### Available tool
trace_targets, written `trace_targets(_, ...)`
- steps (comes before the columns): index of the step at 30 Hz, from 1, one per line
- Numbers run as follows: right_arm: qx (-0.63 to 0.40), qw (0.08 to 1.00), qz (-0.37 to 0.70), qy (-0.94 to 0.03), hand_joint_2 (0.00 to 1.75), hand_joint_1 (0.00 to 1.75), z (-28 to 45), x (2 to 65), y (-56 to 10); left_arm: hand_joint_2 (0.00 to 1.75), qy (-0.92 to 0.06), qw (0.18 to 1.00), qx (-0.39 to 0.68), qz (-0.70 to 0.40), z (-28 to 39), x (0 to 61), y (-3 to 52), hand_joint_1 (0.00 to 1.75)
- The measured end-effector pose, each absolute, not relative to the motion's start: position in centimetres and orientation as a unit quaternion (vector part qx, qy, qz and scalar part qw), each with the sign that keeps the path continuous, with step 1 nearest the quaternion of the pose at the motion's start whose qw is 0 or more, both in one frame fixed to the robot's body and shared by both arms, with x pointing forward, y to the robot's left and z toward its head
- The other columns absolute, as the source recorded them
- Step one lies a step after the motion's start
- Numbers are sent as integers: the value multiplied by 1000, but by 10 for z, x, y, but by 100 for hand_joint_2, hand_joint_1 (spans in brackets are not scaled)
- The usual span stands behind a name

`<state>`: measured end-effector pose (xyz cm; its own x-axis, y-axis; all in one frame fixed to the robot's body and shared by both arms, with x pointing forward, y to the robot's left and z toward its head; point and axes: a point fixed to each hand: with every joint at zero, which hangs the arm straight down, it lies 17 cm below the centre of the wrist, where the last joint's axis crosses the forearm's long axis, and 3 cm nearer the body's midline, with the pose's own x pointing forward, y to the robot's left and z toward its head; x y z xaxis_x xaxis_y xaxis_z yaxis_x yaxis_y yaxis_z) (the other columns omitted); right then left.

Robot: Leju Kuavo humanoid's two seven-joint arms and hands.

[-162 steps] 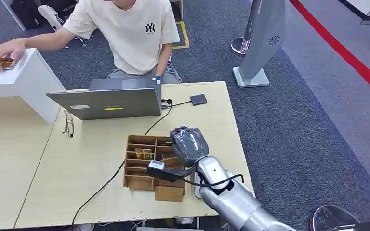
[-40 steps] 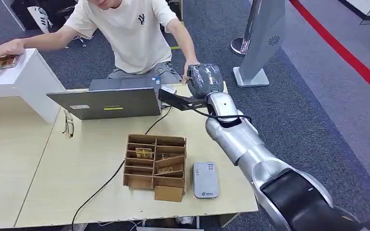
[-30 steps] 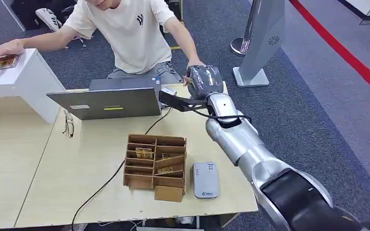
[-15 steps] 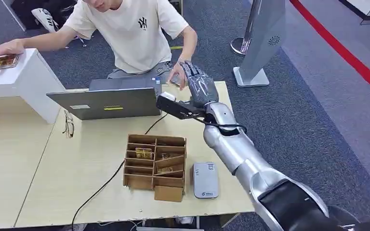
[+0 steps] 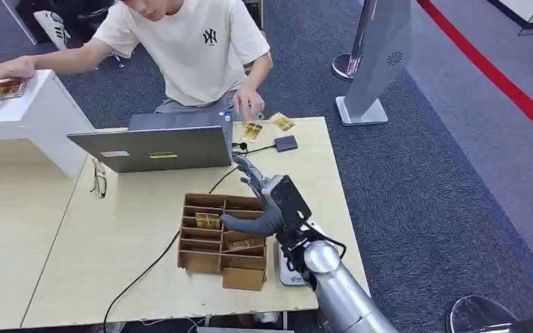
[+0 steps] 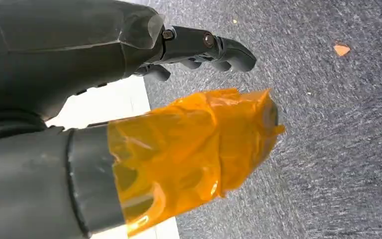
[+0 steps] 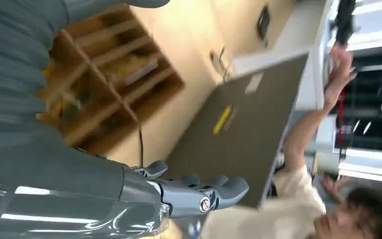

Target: Pass the card to the sensor for recognition and then transmit it.

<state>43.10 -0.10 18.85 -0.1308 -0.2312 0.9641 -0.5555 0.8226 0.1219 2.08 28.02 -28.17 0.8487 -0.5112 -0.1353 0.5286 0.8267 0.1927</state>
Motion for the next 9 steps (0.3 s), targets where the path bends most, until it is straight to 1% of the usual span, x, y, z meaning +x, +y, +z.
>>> trace_targets(3, 312, 603, 127, -724, 175, 0, 179, 407, 0, 0, 38, 956, 113, -267, -282, 21, 281, 0)
trace_targets(9, 360, 608, 109, -699, 175, 0, 159, 371, -8, 0, 36, 959, 116, -255, -282, 21, 282, 0)
